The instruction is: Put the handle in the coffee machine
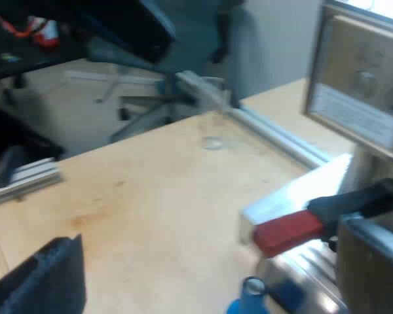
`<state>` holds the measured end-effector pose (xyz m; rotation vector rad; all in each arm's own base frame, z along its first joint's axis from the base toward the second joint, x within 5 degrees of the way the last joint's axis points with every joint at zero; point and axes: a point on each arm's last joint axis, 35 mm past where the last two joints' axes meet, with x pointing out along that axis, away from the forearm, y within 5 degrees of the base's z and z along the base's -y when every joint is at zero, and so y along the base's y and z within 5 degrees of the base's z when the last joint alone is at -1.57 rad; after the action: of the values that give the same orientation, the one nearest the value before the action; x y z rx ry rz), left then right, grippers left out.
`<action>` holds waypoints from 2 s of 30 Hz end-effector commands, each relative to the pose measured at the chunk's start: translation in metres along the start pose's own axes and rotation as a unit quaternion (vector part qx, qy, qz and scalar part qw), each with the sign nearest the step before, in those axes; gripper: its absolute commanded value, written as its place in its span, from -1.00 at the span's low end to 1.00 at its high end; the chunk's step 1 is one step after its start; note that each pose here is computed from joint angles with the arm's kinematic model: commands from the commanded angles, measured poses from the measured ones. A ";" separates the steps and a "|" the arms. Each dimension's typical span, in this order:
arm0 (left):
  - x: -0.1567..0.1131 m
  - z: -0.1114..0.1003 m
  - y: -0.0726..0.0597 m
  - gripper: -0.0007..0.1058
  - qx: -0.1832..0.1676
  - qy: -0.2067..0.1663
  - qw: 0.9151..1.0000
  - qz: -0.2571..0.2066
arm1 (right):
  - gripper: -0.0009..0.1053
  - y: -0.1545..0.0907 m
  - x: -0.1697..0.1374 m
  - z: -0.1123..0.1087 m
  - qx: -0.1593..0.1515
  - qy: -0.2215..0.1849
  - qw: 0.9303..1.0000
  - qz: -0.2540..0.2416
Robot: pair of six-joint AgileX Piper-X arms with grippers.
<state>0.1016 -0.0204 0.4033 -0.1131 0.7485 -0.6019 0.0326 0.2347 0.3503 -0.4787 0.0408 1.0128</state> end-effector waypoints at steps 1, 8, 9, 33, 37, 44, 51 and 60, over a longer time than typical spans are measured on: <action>-0.003 0.000 0.002 -0.98 -0.014 0.000 0.999 0.045 | 0.54 -0.001 -0.002 0.005 0.003 -0.011 1.000 0.017; 0.008 0.000 0.007 -0.98 -0.006 0.018 0.997 0.080 | 0.54 0.002 -0.001 0.004 0.013 -0.010 0.999 0.038; 0.011 0.000 0.007 -0.98 -0.009 0.025 0.996 0.079 | 0.54 0.002 -0.001 0.004 0.013 -0.010 0.999 0.038; 0.140 0.020 0.015 -0.98 0.039 0.194 0.978 0.060 | 0.54 0.003 -0.002 -0.006 0.013 0.031 0.999 0.035; 0.165 0.017 0.022 -0.98 0.054 0.235 0.969 0.055 | 0.54 0.000 -0.002 -0.006 0.015 0.041 0.999 -0.007; 0.170 0.016 0.022 -0.98 0.060 0.243 0.968 0.022 | 0.54 -0.003 -0.003 -0.016 0.034 0.085 0.993 -0.072; 0.173 0.013 0.009 -0.98 0.076 0.252 0.965 -0.004 | 0.54 0.001 0.002 -0.021 0.033 0.097 0.992 -0.071; 0.180 0.002 -0.033 -0.98 0.142 0.270 0.951 -0.056 | 0.54 0.003 0.006 -0.036 0.075 0.146 0.977 -0.137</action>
<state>0.2019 -0.1314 0.3015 0.3487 1.1821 -0.6757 0.0393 0.2288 0.3146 -0.5107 0.2915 0.7131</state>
